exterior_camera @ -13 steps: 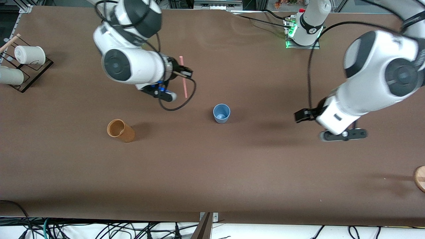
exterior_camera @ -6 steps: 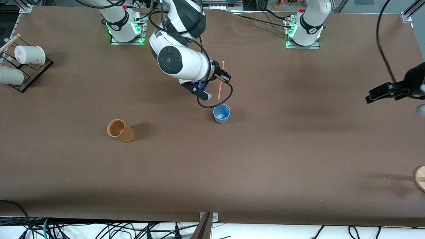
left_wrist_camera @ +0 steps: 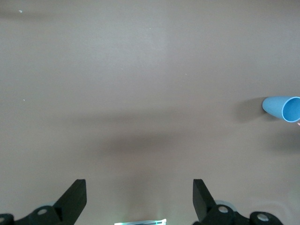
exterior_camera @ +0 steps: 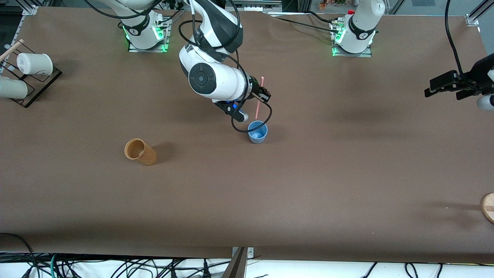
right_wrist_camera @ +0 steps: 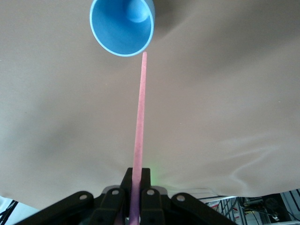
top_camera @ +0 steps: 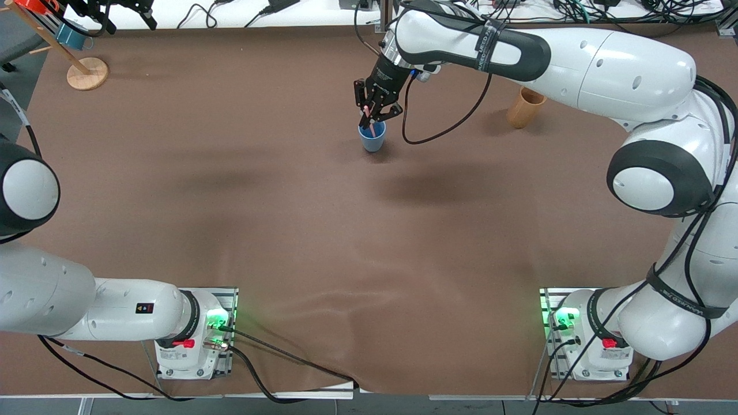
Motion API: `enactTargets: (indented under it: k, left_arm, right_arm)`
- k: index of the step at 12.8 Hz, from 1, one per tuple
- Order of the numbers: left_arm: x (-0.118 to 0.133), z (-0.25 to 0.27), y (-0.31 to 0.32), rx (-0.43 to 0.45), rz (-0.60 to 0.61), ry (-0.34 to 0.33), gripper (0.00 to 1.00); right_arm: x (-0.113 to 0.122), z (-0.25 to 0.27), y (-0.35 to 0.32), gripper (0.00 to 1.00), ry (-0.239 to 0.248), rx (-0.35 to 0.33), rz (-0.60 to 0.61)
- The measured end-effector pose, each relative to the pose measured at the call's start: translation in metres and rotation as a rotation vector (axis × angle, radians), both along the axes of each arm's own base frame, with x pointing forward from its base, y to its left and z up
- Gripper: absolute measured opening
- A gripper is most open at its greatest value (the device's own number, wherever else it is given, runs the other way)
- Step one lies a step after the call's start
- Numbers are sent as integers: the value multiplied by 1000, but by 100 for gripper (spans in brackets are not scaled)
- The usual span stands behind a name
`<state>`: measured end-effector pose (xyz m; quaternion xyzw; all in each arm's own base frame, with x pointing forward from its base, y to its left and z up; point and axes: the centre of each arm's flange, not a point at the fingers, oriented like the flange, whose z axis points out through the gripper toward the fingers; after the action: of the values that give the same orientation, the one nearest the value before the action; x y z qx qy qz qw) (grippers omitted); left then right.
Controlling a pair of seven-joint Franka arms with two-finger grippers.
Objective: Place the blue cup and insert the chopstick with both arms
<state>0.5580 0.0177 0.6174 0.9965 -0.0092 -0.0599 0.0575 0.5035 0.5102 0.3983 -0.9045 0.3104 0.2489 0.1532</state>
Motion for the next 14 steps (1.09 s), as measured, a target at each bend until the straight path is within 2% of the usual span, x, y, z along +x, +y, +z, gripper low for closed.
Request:
enactTargets:
  k: [6, 9, 11, 14]
  left_arm:
    - [-2, -13, -1, -1, 4, 28, 100]
    - [0, -15, -1, -1, 4, 29, 100]
    - [0, -16, -2, -1, 3, 28, 100]
    - [1, -16, -2, -1, 3, 28, 100]
  right_arm:
    - [6, -30, 2, 8, 17, -7, -9]
    - [10, -32, 1, 8, 8, 0, -22]
    - [20, -20, -4, 23, -11, 16, -36]
    - [48, 16, -34, 56, -58, 40, -90]
